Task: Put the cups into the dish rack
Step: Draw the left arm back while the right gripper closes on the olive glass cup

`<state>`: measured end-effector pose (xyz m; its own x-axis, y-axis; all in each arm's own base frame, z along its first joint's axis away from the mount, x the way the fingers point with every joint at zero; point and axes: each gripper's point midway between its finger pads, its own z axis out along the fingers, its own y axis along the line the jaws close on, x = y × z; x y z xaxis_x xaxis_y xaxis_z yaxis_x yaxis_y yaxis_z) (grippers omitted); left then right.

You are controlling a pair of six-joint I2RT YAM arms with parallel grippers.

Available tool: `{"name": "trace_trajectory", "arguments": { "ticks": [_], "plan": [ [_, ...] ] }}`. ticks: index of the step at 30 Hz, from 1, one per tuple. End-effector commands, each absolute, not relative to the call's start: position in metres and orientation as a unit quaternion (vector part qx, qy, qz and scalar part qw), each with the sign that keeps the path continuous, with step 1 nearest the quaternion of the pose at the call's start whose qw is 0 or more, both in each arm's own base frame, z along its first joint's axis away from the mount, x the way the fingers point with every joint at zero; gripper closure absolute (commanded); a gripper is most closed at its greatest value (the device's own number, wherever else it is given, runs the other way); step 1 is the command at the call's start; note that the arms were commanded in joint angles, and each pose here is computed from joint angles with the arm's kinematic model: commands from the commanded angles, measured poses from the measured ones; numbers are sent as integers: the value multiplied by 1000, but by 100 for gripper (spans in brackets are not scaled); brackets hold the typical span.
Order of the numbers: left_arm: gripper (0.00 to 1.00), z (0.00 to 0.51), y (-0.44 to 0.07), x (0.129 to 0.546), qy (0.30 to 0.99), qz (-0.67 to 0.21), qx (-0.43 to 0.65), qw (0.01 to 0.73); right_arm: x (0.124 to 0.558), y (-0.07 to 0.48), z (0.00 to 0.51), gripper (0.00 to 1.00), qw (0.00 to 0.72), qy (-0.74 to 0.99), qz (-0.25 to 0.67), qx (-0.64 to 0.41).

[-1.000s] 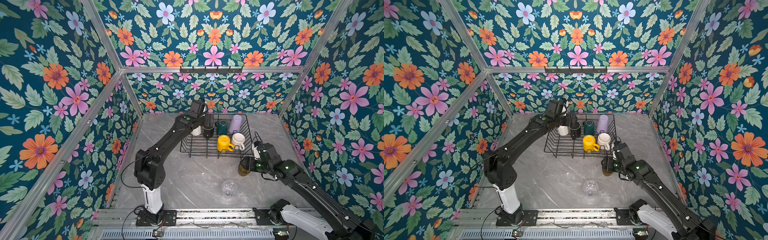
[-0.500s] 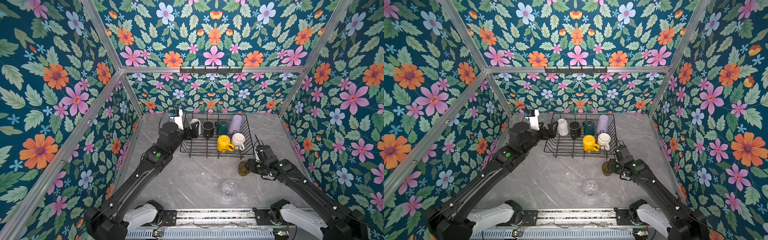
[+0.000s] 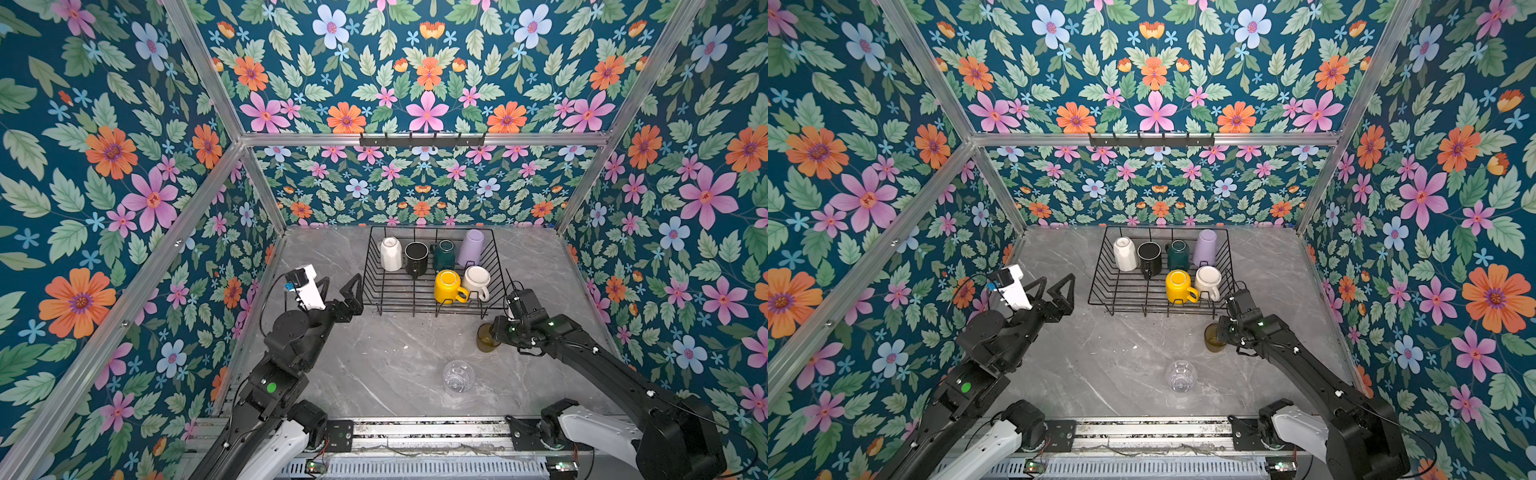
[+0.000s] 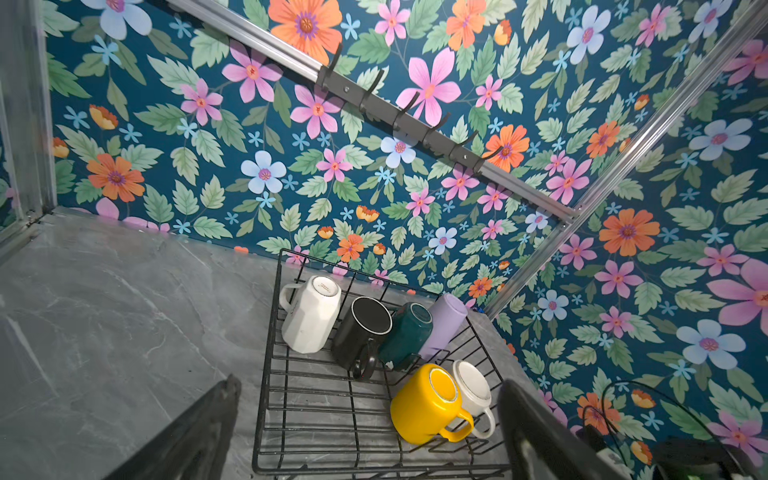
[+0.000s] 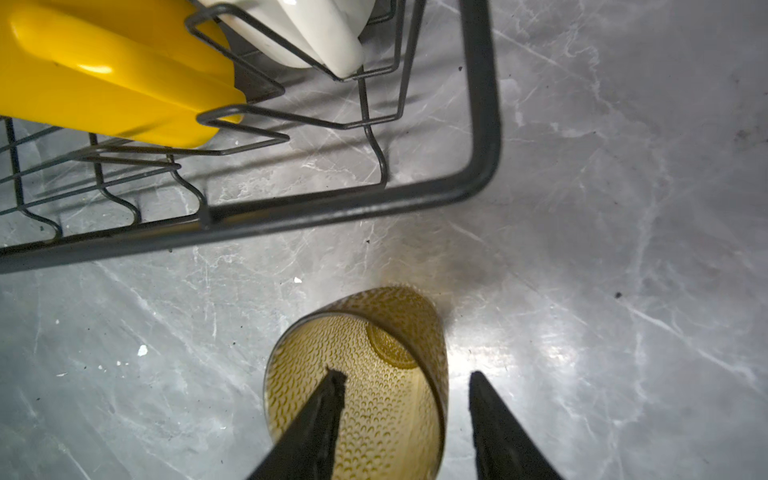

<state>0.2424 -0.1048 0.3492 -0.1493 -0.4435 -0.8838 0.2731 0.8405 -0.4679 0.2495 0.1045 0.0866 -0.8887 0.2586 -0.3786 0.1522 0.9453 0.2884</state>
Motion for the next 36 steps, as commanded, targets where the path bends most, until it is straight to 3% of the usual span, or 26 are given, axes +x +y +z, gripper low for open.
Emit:
{"name": "trace_trajectory", "arguments": {
  "ticks": [1,8,19,23,28,36],
  "plan": [
    [1,347,-93,238,705,-261,-76,655,257,104,84,57,221,961,123,109],
    [0,349,-88,234,708,-253,-78,655,258,104,77,71,218,963,118,102],
    [0,343,-91,240,706,-259,-86,653,259,104,73,86,218,966,111,83],
    [0,343,-95,242,710,-264,-82,648,258,104,72,99,216,967,109,75],
    [0,341,-100,244,706,-275,-82,648,254,102,80,100,224,966,110,70],
    [0,341,-116,245,701,-306,-54,642,245,107,134,100,275,949,151,37]
  ]
}}
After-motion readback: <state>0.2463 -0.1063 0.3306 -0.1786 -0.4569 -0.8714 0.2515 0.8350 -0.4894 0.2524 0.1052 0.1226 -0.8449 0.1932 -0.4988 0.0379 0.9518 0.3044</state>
